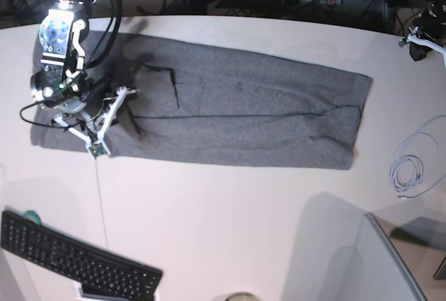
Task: Layout the t-shirt on the table in an organized manner, then fold the t-shirt properly
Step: 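Press the shirt's collar end flat with the right gripper, left gripper withdrawn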
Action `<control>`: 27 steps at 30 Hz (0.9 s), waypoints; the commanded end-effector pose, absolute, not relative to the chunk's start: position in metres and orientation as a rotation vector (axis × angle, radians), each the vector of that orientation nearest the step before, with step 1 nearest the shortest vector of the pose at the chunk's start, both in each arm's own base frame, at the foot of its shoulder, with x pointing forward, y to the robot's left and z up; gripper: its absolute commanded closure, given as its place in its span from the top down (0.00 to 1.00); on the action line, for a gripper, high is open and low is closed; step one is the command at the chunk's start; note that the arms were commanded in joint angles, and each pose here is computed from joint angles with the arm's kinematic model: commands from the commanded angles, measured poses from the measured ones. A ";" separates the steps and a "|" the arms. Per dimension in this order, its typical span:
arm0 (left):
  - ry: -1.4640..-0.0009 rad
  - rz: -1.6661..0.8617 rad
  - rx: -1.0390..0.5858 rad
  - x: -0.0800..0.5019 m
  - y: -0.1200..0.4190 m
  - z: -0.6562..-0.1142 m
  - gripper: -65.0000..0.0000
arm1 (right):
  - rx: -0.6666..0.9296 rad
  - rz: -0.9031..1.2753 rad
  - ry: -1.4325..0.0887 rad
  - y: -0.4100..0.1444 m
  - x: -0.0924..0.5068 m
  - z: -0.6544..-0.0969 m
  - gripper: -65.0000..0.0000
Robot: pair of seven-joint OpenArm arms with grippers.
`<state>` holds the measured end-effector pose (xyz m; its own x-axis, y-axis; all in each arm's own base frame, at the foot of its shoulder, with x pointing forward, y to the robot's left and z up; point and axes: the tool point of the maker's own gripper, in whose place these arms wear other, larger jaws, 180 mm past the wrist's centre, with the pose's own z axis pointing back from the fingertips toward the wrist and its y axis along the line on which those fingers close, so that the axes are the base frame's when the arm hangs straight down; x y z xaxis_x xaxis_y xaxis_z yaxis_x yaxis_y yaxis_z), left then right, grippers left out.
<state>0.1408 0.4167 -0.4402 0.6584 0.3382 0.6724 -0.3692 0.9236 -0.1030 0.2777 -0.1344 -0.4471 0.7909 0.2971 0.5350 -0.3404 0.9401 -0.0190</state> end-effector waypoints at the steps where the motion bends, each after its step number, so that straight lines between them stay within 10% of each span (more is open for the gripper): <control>1: -0.804 0.371 0.059 0.153 0.424 -0.425 0.00 | 0.083 0.340 -0.632 -0.132 0.296 -0.431 0.02; 5: -0.796 0.346 0.050 0.157 0.420 -0.426 0.00 | 0.087 0.277 -0.654 -0.146 0.327 -0.427 0.07; 13: -0.788 0.352 0.046 0.155 0.420 -0.429 0.00 | 0.119 0.195 -0.607 -0.174 0.367 -0.440 0.50; 27: -0.786 0.348 0.044 0.155 0.418 -0.430 0.00 | 0.197 0.175 -0.595 -0.160 0.375 -0.461 0.53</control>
